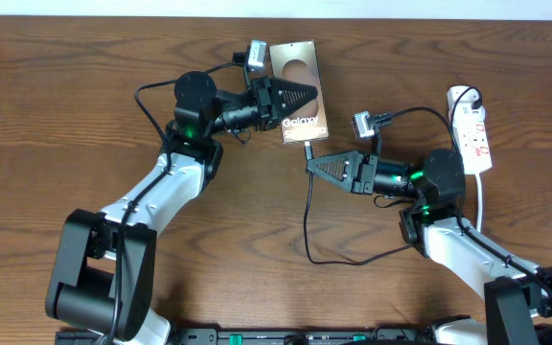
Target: Plug charger to phone and switch on socket
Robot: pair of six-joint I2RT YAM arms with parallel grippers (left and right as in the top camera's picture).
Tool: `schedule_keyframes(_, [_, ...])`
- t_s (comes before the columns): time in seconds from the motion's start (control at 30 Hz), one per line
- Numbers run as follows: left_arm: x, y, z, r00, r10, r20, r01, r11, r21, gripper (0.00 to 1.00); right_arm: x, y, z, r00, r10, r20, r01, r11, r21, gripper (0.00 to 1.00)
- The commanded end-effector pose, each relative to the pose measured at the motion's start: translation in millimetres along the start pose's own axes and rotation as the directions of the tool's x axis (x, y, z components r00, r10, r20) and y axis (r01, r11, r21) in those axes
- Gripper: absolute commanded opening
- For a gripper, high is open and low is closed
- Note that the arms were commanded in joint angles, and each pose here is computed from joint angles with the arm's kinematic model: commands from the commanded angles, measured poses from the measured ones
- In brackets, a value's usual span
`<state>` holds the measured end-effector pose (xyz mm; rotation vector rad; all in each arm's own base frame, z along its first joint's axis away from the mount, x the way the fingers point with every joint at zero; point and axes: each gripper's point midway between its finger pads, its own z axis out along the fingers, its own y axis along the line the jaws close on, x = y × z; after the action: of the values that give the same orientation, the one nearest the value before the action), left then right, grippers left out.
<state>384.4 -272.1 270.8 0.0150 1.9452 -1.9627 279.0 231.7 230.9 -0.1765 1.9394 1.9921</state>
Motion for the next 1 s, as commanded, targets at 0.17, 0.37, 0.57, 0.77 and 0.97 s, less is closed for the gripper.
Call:
schedule_keyframes(0.17, [2.6, -15.5, 2.4, 0.997, 0.079, -0.024, -0.079, 0.996, 0.031, 0.07, -7.5, -0.5, -1.1, 0.999, 0.004, 0.039, -0.004, 1.000, 0.006, 0.01])
schedule_keyframes(0.37, [6.8, -16.5, 5.9, 0.995, 0.090, -0.034, -0.088, 0.995, 0.036, 0.08, -7.5, -0.5, -1.1, 0.999, 0.004, 0.039, -0.004, 1.000, 0.006, 0.01])
schedule_keyframes(0.57, [6.8, -16.5, 5.9, 0.995, 0.092, -0.034, -0.091, 0.995, 0.036, 0.08, -7.4, -0.5, -1.1, 0.999, 0.004, 0.038, -0.004, 1.000, 0.006, 0.01])
schedule_keyframes(0.77, [8.1, -16.8, 6.2, 0.995, 0.092, -0.040, -0.091, 0.995, 0.038, 0.07, -7.7, -0.6, -1.2, 0.999, 0.003, 0.040, -0.003, 1.000, 0.007, 0.01])
schedule_keyframes(0.97, [11.5, -17.4, 5.9, 0.993, 0.098, -0.060, -0.096, 0.994, 0.043, 0.08, -9.1, -0.8, -1.3, 0.999, 0.002, 0.048, -0.003, 1.000, 0.008, 0.01])
